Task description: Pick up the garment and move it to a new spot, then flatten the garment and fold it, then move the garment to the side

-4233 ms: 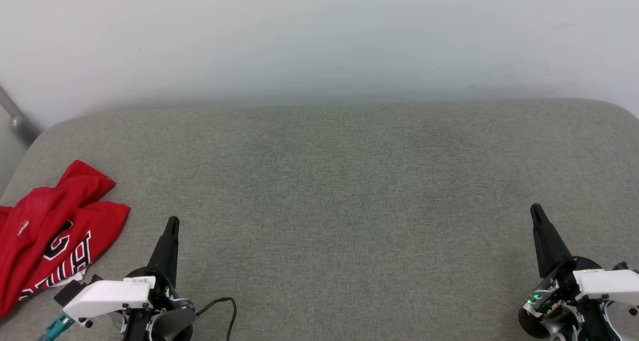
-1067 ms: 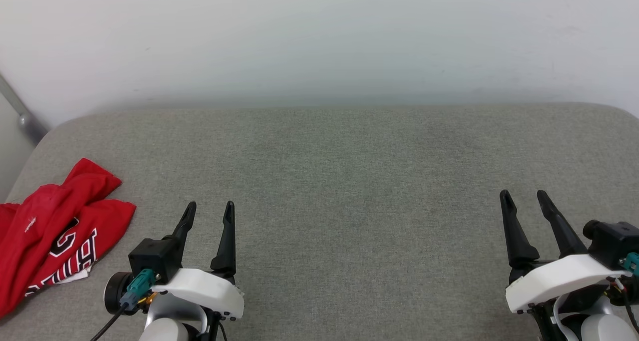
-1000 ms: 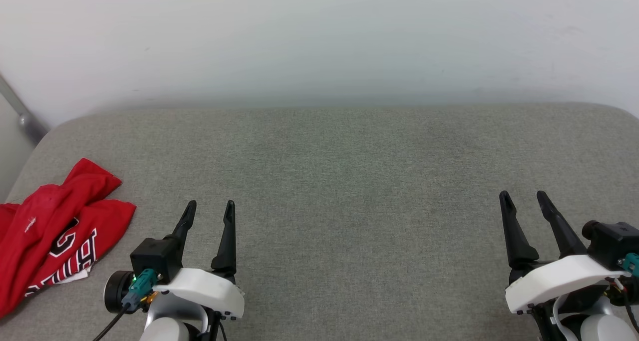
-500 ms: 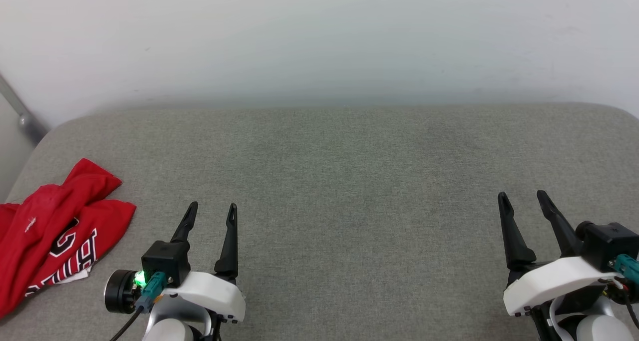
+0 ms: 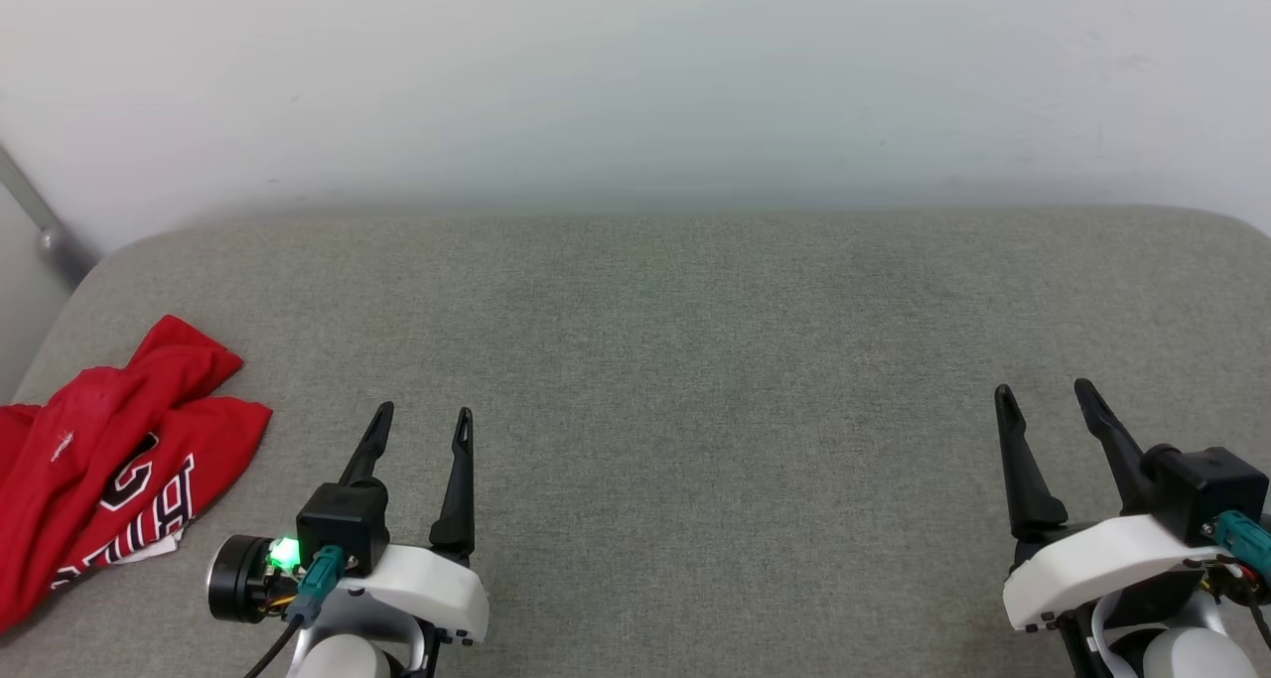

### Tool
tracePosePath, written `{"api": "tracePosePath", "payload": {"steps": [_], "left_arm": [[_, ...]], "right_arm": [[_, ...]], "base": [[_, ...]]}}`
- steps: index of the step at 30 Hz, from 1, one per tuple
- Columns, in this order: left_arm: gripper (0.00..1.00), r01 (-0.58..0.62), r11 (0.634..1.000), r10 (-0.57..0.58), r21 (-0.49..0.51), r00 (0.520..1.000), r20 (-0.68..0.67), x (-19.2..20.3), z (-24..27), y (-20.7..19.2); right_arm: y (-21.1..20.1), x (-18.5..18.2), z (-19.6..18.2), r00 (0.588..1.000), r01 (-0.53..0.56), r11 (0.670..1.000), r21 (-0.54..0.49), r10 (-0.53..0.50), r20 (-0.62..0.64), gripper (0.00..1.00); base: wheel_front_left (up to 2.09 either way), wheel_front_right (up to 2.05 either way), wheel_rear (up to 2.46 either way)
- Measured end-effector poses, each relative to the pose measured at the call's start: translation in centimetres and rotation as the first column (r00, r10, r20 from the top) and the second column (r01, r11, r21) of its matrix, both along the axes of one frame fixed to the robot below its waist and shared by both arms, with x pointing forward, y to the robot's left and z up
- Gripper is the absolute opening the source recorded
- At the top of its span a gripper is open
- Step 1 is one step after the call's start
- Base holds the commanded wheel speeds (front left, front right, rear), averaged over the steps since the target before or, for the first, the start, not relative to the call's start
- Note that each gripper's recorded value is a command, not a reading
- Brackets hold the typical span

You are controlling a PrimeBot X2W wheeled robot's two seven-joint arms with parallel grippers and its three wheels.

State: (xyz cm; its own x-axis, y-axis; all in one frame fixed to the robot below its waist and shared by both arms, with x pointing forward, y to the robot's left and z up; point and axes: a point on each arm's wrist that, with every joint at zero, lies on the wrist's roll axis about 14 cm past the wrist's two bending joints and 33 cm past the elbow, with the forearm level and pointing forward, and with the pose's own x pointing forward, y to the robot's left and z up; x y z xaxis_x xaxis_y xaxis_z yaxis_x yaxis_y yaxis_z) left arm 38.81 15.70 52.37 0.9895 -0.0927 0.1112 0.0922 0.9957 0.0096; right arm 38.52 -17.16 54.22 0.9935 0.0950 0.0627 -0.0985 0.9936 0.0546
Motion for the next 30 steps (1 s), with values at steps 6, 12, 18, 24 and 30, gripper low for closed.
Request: {"api": "tracePosePath", "payload": {"steps": [6, 12, 18, 24, 30], "left_arm": [[1.0, 0.003, 1.0, -0.003, 0.026, 1.0, 0.011, 0.1, 0.1, -0.1], [1.0, -0.008, 1.0, 0.008, 0.016, 1.0, 0.001, 0.1, -0.2, 0.2], [1.0, -0.018, 1.0, 0.018, 0.011, 1.0, -0.001, 0.1, -0.2, 0.5], [1.0, -0.057, 0.998, 0.057, 0.001, 0.998, -0.002, -0.2, -0.2, 1.7], [1.0, -0.139, 0.99, 0.139, -0.009, 0.99, 0.002, -1.0, 0.0, 4.3]], "right_arm": [[0.2, 0.1, -0.2, 1.0, -0.005, 0.999, -0.035, 0.005, 0.001, 1.0], [0.3, 0.2, -0.5, 1.0, -0.008, 1.0, -0.03, 0.008, -0.003, 1.0], [0.5, 0.2, -0.7, 1.0, -0.012, 1.0, -0.028, 0.012, -0.006, 1.0], [1.5, 0.6, -0.7, 0.999, -0.04, 0.999, -0.026, 0.04, -0.007, 1.0], [4.1, 1.5, -0.3, 0.993, -0.115, 0.993, -0.03, 0.115, 0.004, 1.0]], "base": [[0.0, 0.0, 0.0], [0.0, 0.0, 0.0], [0.0, 0.0, 0.0], [0.0, 0.0, 0.0], [0.0, 0.0, 0.0]]}}
